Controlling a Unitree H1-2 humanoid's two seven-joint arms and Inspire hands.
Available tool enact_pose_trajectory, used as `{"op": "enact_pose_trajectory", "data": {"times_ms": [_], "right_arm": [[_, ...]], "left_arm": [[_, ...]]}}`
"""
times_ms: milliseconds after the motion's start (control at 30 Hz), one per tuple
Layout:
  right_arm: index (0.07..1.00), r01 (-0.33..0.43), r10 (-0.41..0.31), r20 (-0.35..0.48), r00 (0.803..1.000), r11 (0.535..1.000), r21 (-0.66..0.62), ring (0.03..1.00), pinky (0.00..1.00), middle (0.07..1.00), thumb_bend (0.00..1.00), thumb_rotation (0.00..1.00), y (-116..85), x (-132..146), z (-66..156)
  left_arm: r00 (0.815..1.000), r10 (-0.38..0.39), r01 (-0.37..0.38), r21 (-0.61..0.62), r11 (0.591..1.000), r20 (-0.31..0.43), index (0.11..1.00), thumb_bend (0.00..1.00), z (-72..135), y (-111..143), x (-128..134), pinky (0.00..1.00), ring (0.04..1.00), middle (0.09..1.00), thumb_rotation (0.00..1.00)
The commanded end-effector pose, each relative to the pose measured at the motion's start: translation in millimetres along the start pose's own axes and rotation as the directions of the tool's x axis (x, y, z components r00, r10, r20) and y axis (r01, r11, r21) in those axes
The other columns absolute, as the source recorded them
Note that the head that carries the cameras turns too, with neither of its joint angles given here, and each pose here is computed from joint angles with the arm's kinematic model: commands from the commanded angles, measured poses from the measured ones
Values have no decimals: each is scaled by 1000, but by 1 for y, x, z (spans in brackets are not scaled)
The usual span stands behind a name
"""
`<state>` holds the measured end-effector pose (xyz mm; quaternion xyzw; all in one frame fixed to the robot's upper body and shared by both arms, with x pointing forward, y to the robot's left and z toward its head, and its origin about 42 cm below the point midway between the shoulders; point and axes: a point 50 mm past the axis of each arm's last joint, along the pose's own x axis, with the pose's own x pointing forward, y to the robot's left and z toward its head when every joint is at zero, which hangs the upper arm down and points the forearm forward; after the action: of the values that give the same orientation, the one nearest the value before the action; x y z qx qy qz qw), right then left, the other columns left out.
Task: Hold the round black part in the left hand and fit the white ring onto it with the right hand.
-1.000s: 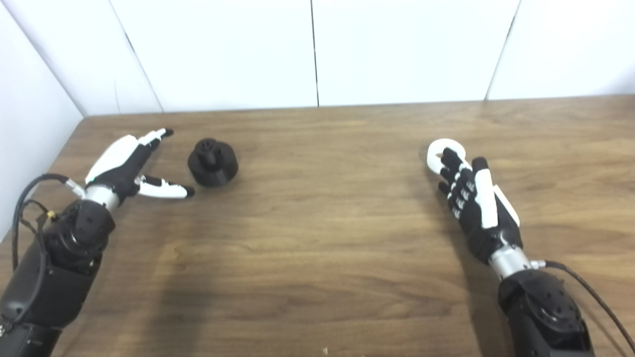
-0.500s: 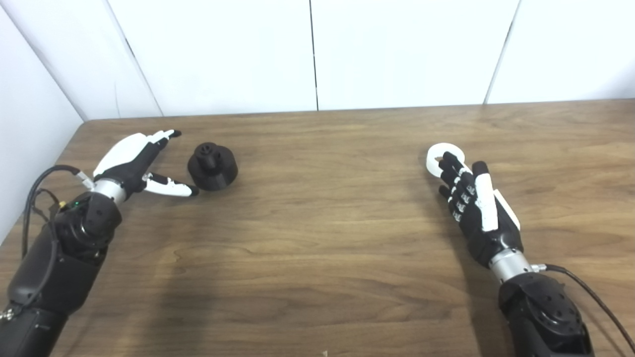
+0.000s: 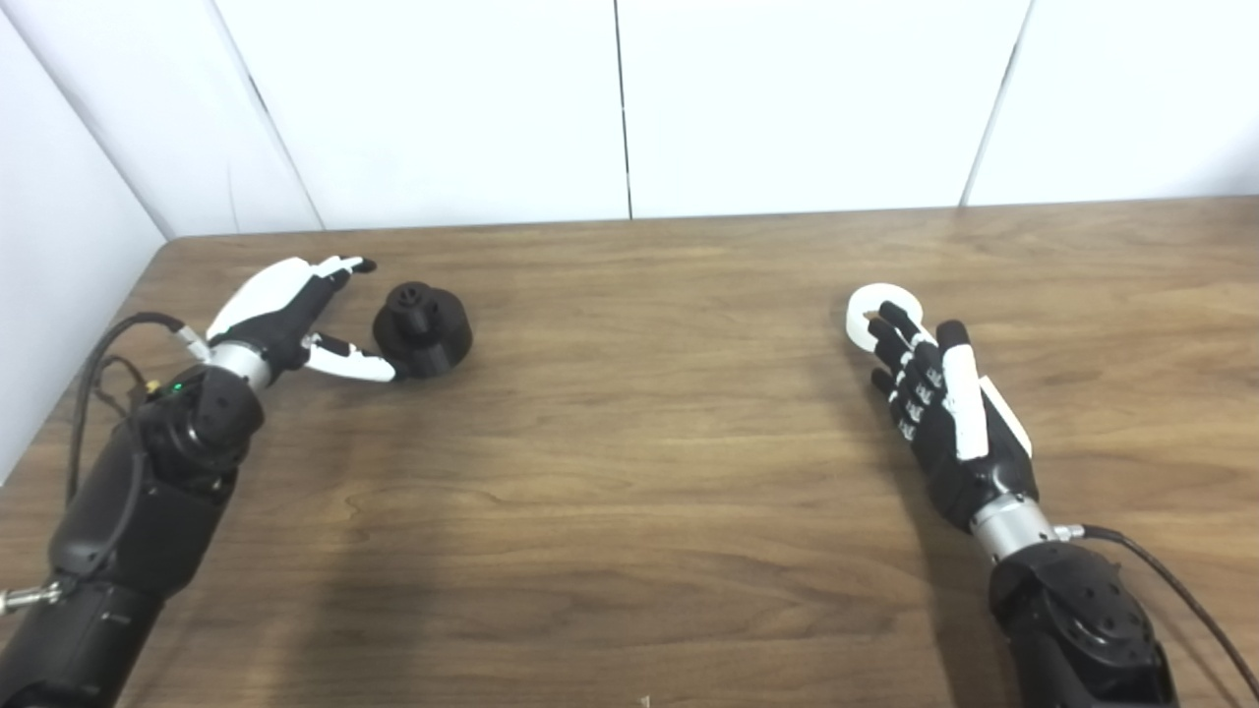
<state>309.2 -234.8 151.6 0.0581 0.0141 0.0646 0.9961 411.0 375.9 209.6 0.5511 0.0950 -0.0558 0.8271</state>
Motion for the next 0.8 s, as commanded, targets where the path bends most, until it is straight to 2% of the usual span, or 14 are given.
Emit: {"op": "enact_pose_trajectory", "data": {"times_ms": [0, 533, 767], "right_arm": [[953, -26, 27, 89, 996, 1000, -15, 1000, 1000, 959, 651, 1000, 2, 5, 20], [941, -14, 16, 91, 996, 1000, -16, 1000, 1000, 945, 661, 1000, 1, 4, 22], [947, -14, 16, 94, 995, 1000, -15, 1000, 1000, 946, 663, 1000, -1, 4, 22]], "left_arm": [[996, 87, -88, 35, 996, 36, 913, 1000, 14, 31, 7, 1000, 1000, 1000, 293], [996, 73, -75, 23, 997, 48, 896, 1000, 20, 25, 6, 973, 1000, 1000, 300], [996, 64, -66, 26, 998, 63, 890, 1000, 22, 21, 5, 1000, 1000, 1000, 299]]}}
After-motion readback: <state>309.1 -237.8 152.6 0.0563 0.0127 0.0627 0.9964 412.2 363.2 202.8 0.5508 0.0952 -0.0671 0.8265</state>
